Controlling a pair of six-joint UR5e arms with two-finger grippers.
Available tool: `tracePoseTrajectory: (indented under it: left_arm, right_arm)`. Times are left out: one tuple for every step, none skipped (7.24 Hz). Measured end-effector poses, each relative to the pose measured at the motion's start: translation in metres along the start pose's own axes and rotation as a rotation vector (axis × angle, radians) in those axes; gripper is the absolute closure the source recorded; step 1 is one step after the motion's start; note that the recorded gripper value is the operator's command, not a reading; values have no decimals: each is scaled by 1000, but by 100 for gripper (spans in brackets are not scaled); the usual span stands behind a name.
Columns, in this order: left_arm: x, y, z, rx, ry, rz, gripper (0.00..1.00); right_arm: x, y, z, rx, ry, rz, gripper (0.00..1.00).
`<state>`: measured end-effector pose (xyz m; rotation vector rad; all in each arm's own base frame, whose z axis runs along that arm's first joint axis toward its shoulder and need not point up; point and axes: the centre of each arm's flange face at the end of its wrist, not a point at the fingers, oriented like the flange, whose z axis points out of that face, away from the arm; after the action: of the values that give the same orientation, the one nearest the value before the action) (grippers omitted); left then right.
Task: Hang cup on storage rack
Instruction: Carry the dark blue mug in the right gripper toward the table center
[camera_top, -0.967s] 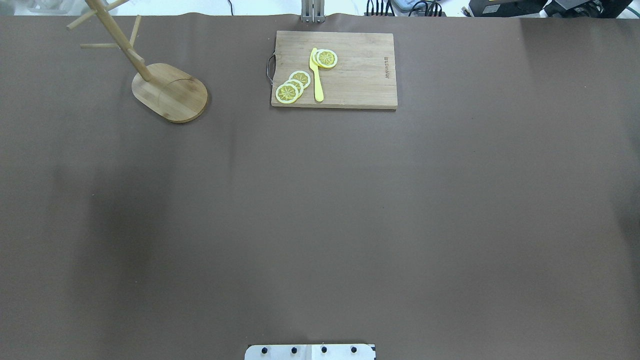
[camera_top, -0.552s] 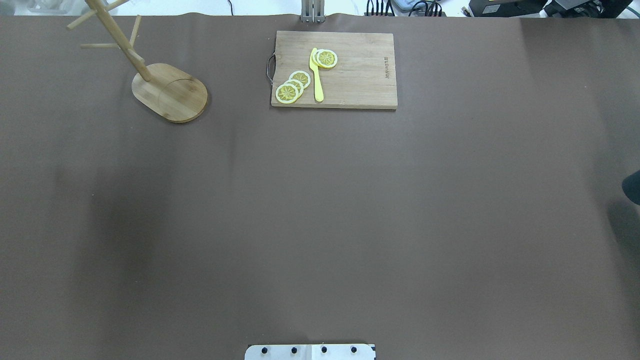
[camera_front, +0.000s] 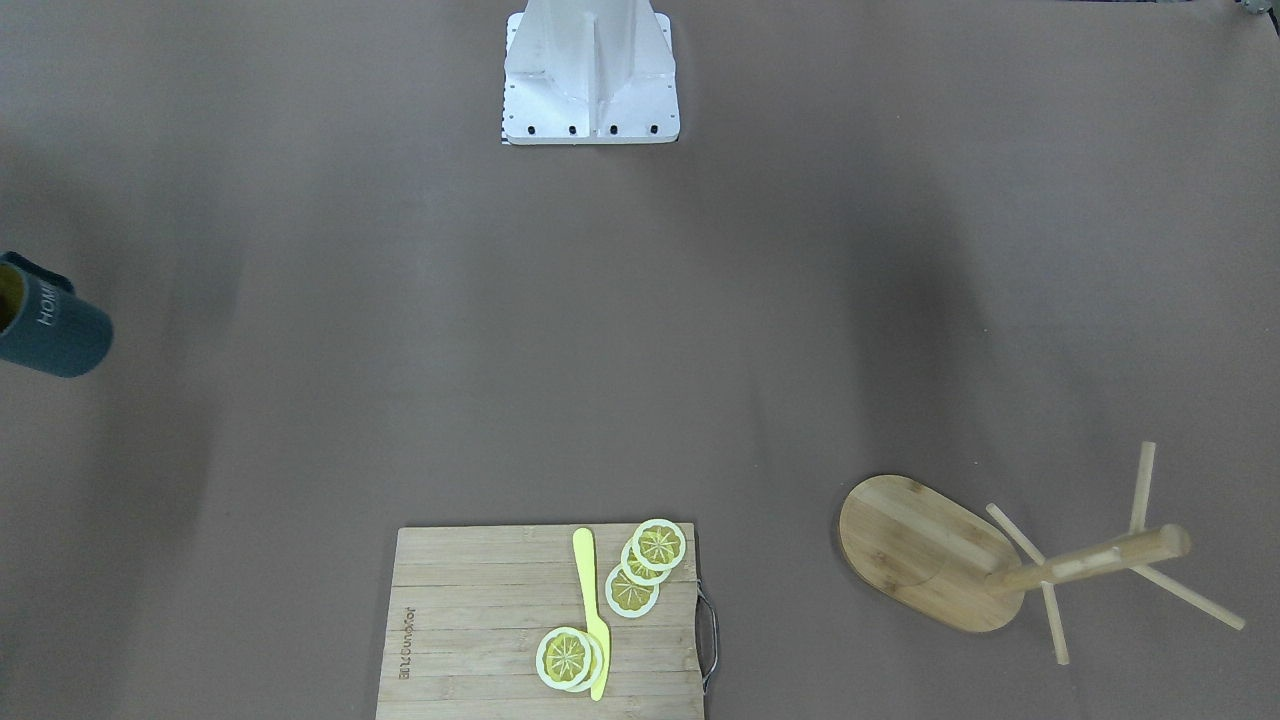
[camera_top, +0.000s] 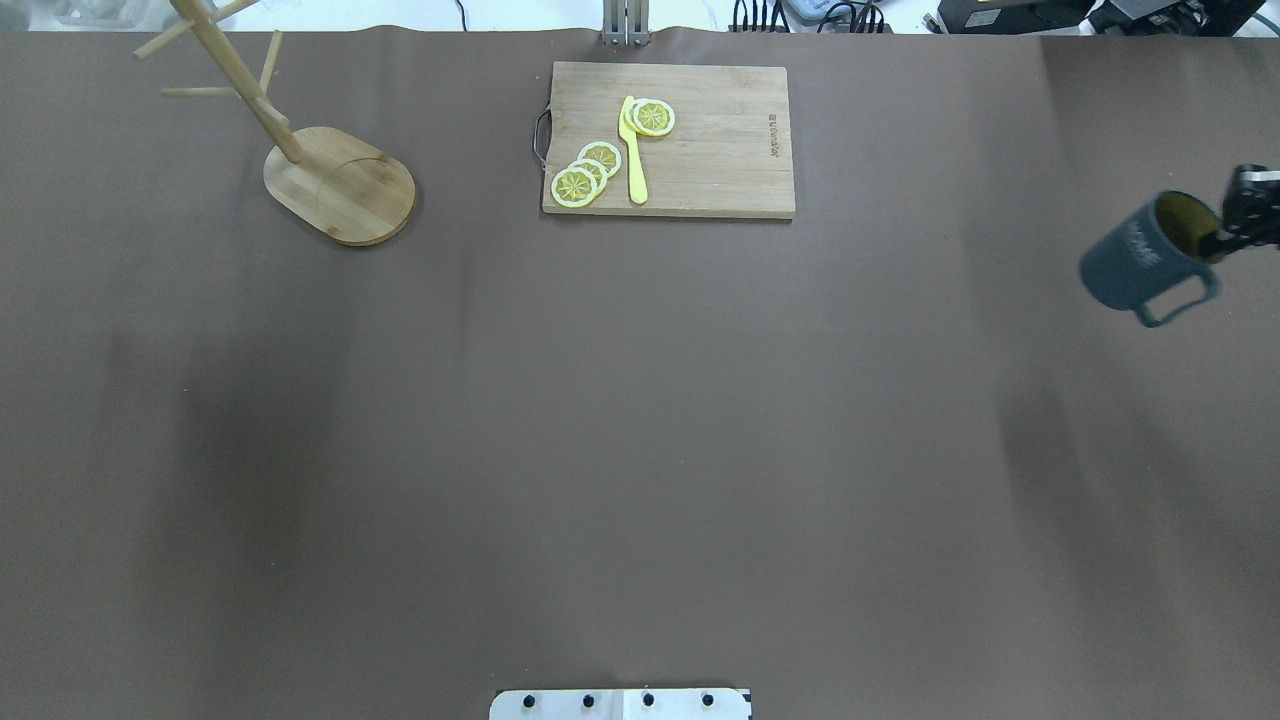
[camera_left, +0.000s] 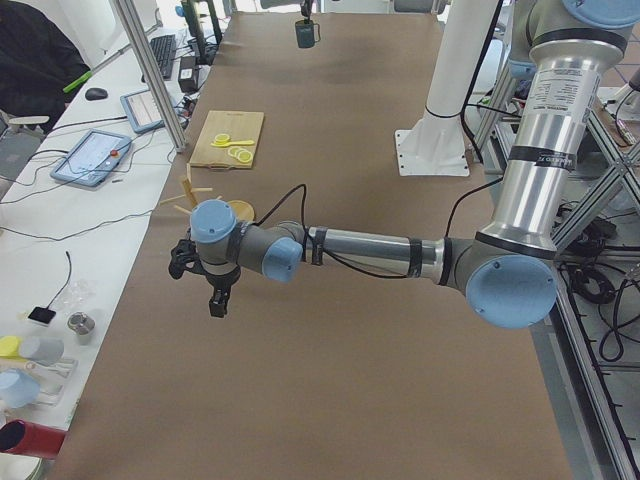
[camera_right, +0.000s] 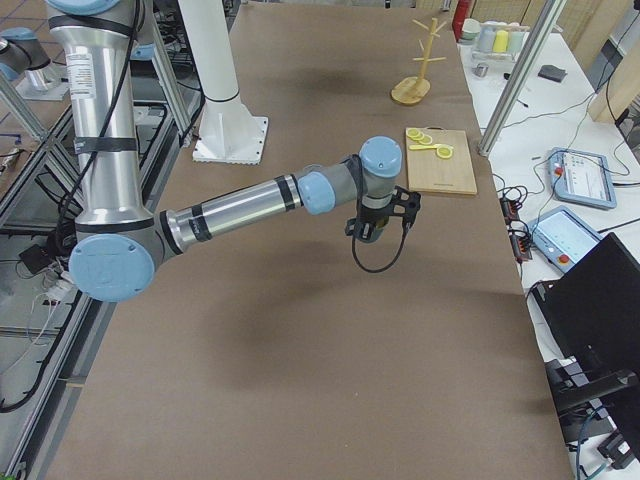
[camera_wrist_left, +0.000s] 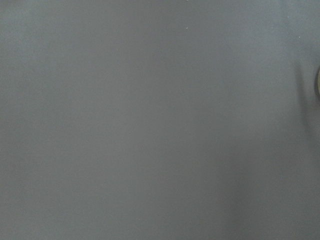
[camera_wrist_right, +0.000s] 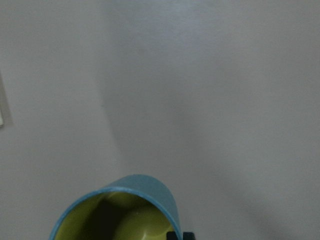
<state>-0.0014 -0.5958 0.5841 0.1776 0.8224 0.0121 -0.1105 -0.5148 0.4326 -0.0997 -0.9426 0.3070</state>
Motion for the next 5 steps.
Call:
tracePoseTrajectory:
  left_arm:
    - [0,0,0,-1,0,-1,2]
    - [-1,0,1,-2,0,-2,2]
    - [-2,0,2,-3,-1,-2,2]
    - [-2,0,2,-4,-1,-3,2]
    - [-3,1,3,-6,-1,-5,2]
  right_arm:
    - [-77,14,17,4,-4,63,100]
    - [-148,35,34,13,-12,130,100]
    - [-209,61,50,25,-17,188,100]
    - [-257,89,64,36,-14,237,100]
    - [-295,116,77,49,-6,285,100]
